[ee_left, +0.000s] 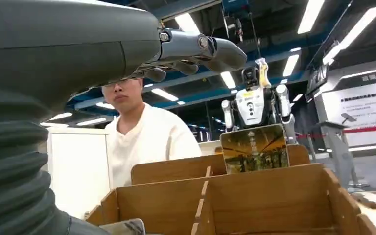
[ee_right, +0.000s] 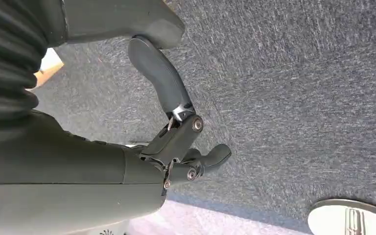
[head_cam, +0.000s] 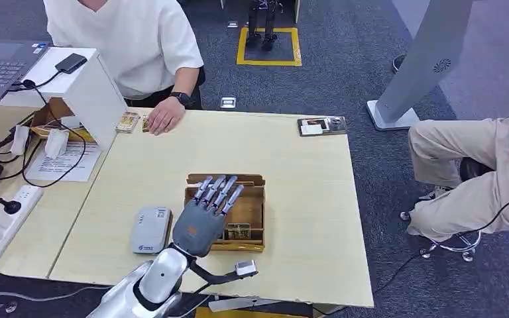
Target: Pass the card to the sensor for recognition and then transmit it.
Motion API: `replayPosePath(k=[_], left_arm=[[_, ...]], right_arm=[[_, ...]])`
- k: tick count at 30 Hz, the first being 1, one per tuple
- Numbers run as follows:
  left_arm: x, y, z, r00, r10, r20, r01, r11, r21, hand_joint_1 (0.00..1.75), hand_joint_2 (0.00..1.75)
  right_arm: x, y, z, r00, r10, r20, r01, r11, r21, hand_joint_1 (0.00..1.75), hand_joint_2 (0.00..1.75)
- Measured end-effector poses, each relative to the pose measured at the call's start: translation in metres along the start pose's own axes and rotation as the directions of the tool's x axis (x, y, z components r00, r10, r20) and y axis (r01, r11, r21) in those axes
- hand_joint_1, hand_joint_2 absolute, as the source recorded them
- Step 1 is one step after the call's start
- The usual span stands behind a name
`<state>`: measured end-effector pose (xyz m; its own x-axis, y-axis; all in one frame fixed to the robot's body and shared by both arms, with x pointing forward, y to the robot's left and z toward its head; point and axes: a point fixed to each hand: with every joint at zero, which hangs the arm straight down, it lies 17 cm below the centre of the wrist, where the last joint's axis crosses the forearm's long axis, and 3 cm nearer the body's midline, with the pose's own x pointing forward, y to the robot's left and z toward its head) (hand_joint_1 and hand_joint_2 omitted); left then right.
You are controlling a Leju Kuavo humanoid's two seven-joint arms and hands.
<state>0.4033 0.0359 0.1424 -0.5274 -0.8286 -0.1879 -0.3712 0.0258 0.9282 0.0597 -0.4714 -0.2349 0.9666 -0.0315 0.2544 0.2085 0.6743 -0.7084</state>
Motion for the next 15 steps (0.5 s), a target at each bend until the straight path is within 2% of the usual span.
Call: replayPosePath(k=[15], left_arm=[[-0.003, -0.021, 0.003, 0.999, -0.037, 0.019, 0.038, 0.996, -0.084, 0.0, 1.75]], right_arm=[[-0.004, -0.001, 0.0, 1.0, -0.013, -0.016, 0.013, 1.0, -0.003, 0.0, 1.75]])
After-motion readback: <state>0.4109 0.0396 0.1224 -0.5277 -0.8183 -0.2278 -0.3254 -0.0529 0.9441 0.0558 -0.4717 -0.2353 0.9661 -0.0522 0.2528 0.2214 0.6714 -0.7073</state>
